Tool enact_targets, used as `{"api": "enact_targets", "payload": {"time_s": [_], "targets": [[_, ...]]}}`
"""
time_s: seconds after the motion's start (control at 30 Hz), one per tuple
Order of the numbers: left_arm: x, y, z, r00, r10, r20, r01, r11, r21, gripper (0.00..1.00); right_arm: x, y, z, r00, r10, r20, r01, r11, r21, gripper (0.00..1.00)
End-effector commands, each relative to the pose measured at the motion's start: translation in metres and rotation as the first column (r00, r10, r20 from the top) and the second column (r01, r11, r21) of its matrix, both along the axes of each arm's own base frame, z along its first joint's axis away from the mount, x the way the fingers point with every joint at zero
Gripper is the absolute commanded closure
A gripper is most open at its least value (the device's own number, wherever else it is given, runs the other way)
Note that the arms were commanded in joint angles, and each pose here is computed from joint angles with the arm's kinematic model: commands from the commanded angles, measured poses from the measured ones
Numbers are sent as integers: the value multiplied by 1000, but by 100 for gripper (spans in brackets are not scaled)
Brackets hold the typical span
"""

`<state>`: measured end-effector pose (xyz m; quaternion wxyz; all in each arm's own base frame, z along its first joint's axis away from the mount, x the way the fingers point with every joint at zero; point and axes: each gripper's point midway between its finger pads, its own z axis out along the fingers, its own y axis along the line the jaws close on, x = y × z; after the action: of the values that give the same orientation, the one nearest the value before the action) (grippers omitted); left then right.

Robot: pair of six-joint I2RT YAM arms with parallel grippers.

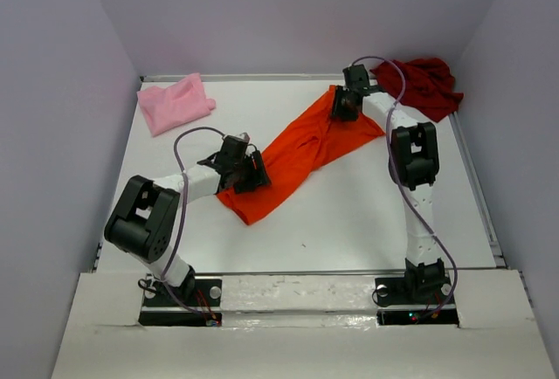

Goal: Fold and stack the t-shirts
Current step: Rotate the rectangle-folded T-shirt at the center of the board, then move the rectangle-folded T-shirt to the center of the board.

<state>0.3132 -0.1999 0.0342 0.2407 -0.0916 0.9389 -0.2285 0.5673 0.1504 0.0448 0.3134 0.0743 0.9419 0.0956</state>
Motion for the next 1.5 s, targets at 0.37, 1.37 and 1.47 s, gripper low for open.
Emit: {"api": "enact_targets", "payload": {"time_s": [0.37,1.37,1.47], "targets": [[-71,-50,-13,995,-97,-37,94,992,-80,30,42,61,19,974,192,119,-215,949,231,52],[-17,-66,229,852,-7,524,-22,999,50,30,-65,101,140,892,357,279,-429,861,272,47],[11,-44,262,790,8,614,-85,992,96,29,-100,119,117,888,405,217,-453,853,259,48]]}}
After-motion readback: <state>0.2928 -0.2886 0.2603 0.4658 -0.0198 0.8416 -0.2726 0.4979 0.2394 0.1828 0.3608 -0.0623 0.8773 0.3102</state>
